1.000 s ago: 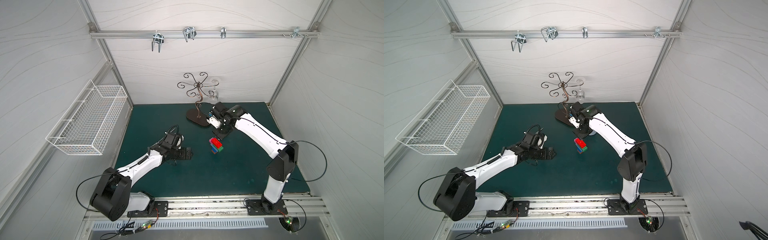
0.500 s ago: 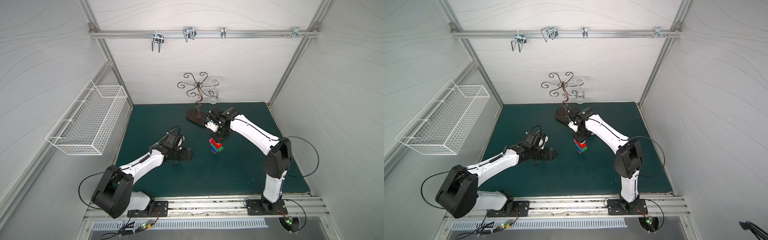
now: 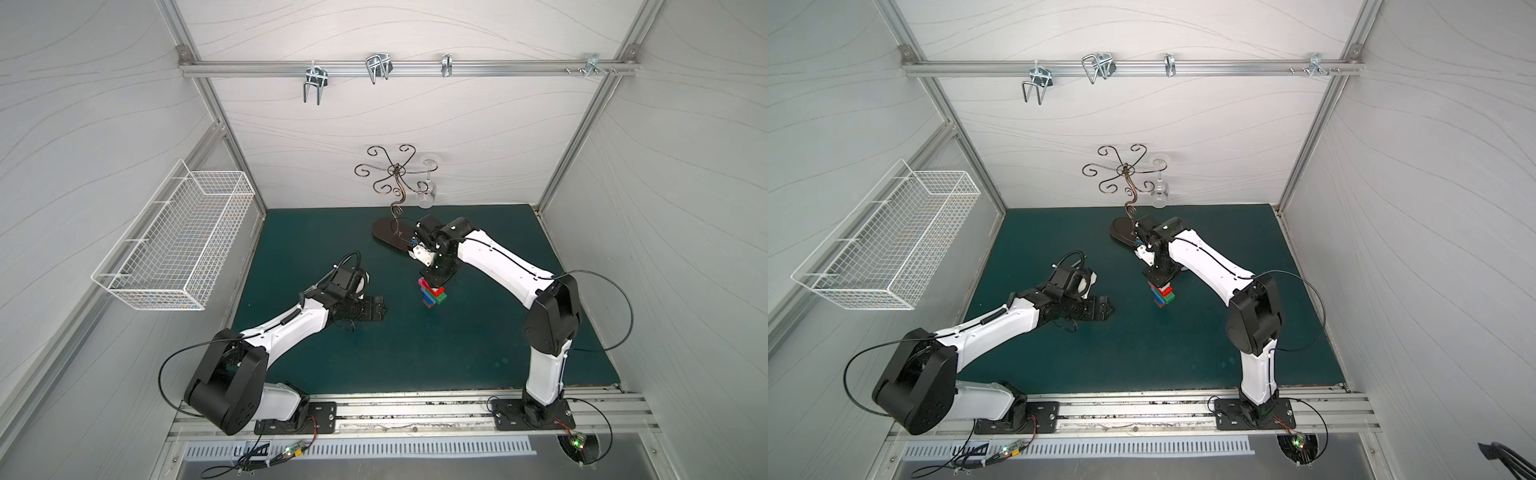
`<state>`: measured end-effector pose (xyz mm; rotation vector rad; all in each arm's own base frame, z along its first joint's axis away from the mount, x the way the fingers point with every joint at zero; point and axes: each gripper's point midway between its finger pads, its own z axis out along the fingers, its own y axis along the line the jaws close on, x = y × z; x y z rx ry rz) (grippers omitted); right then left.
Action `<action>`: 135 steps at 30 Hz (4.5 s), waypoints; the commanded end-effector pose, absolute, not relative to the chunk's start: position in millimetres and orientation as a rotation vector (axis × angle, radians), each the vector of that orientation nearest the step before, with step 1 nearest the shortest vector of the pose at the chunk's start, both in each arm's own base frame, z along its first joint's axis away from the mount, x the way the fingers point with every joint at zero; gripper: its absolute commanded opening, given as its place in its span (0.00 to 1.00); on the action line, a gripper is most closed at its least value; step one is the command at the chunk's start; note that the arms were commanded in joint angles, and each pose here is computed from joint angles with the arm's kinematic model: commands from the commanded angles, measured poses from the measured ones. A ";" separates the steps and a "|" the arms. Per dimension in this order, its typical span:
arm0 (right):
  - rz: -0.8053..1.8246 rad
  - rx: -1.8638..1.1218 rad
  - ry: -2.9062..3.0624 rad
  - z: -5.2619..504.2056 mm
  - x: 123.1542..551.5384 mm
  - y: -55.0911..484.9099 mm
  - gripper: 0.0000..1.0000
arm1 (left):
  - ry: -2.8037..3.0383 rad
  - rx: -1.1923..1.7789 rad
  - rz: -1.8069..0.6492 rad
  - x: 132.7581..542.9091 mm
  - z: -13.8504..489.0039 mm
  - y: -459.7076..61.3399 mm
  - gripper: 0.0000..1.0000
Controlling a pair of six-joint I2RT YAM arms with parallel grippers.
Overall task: Assemble a spoon with lego
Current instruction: Assemble the lego brick with the lego brick.
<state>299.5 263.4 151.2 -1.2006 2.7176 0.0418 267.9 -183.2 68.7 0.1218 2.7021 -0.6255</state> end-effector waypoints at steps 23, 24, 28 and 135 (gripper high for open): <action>0.085 -1.096 2.789 146.0 303.8 262.0 0.21 | 2.650 0.154 -0.604 281.2 81.3 -186.7 1.00; 0.093 -1.096 2.784 147.6 303.9 262.8 0.21 | 2.651 0.153 -0.604 280.9 81.1 -186.8 1.00; 0.099 -1.094 2.771 151.3 305.4 264.6 0.21 | 2.652 0.152 -0.603 281.6 80.9 -186.5 1.00; 0.101 -1.080 2.705 158.9 298.2 253.8 0.23 | 2.677 0.170 -0.589 281.5 75.2 -186.7 1.00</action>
